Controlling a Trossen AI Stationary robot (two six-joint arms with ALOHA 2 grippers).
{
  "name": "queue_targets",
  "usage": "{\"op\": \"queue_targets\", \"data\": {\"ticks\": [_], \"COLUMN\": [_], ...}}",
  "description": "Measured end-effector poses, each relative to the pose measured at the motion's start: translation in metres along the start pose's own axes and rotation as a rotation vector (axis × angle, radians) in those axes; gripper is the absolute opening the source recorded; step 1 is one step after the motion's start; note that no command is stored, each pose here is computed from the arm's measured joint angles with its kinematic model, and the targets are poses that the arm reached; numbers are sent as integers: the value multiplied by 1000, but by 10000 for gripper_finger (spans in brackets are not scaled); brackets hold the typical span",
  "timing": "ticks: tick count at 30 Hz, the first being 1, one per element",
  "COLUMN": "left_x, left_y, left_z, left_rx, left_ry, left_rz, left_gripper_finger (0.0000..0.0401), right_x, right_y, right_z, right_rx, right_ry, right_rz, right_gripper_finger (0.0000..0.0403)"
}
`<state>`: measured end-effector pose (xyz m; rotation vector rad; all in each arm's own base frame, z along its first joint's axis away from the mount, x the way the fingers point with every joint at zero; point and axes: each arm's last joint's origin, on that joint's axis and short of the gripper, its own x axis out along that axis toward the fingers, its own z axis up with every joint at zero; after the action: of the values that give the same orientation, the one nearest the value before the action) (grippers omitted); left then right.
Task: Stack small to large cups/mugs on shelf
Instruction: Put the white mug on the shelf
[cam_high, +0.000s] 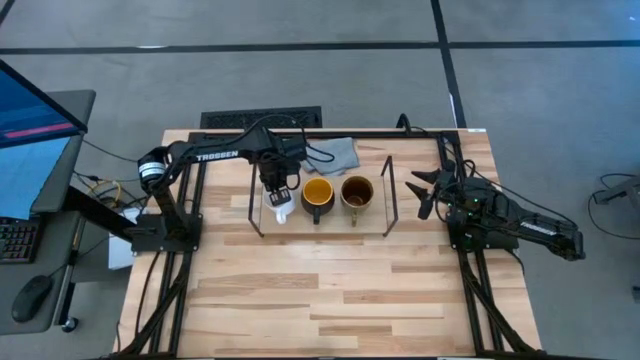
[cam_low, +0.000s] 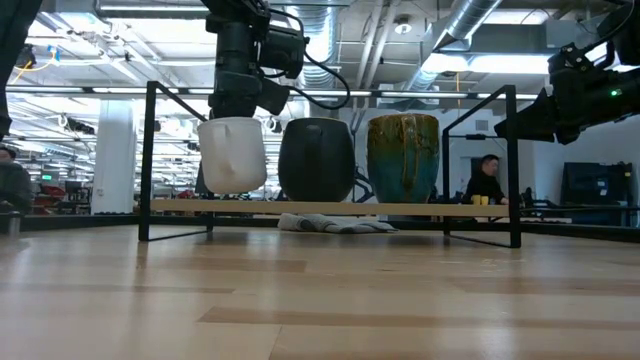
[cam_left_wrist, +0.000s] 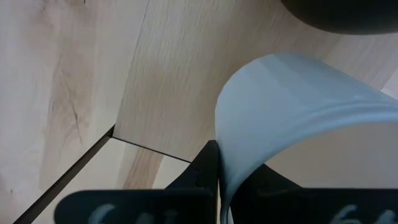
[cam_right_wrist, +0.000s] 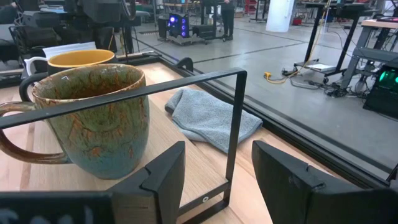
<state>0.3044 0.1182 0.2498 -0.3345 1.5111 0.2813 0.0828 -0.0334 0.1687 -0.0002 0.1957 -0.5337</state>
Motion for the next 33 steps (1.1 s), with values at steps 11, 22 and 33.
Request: {"op": "queue_targets", "data": {"ticks": [11, 22, 33], "left_x": [0, 1, 1], "left_y": [0, 1, 1], "left_z": [0, 0, 1], "left_rx": [-2, -12, -14], "left_ry": [4, 0, -5], "left_rz": [9, 19, 19], "left_gripper_finger": [0, 0, 0], "right_x": [0, 0, 0], "right_y": [0, 0, 0], "right_z": [0, 0, 0], "right_rx": [0, 0, 0], "right_ry": [0, 0, 0], "right_rz": [1, 1, 1], "right_gripper_finger": [210, 210, 210]}}
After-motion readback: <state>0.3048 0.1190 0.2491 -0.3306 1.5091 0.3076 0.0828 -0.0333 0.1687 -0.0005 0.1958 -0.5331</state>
